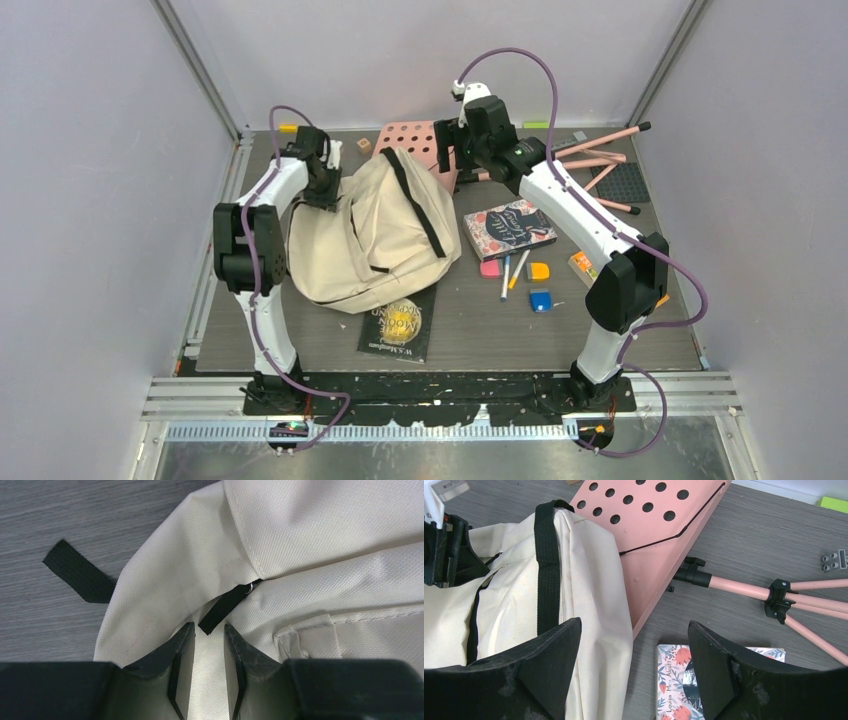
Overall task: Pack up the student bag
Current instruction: Adjust the student bag at the center of the board.
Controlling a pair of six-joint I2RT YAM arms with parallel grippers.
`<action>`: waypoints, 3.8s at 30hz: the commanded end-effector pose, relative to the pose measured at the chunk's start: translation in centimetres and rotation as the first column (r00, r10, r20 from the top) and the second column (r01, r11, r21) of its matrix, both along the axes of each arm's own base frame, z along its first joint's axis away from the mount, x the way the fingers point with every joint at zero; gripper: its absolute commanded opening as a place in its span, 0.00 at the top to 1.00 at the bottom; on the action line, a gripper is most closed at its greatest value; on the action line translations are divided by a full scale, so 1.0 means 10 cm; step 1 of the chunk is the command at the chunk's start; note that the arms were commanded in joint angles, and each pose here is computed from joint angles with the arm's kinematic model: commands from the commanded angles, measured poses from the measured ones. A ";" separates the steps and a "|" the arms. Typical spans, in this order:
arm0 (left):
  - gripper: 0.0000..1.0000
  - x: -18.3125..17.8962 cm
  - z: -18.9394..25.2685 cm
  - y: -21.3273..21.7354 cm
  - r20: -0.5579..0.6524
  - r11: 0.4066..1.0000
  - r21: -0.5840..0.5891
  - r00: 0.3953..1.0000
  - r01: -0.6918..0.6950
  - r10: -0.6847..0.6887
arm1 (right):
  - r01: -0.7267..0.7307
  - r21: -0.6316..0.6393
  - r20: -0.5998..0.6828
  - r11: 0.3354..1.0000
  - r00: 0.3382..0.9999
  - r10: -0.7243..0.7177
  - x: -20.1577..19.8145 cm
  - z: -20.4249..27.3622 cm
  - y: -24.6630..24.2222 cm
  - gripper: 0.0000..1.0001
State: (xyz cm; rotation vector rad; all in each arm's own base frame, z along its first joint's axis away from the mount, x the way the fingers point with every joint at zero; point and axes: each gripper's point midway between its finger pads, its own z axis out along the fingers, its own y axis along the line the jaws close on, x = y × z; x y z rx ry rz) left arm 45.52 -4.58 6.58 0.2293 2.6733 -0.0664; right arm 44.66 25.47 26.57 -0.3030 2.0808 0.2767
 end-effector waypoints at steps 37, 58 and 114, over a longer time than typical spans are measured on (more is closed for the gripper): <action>1.00 -0.01 0.32 -0.05 0.149 0.983 -0.093 0.974 -0.161 0.174 | -0.104 -0.003 0.094 0.995 0.990 0.104 -0.25 0.04 0.13 0.25; 0.80 -0.29 0.69 -0.20 0.061 0.961 -0.176 0.972 -0.214 0.228 | -0.140 -0.028 0.020 0.990 0.990 0.141 -0.81 -0.45 0.73 0.17; 0.55 -2.02 0.51 0.28 0.035 0.842 -0.115 0.845 -0.528 0.534 | -0.088 -0.068 -0.150 0.994 0.986 0.077 -1.07 -1.20 0.00 0.93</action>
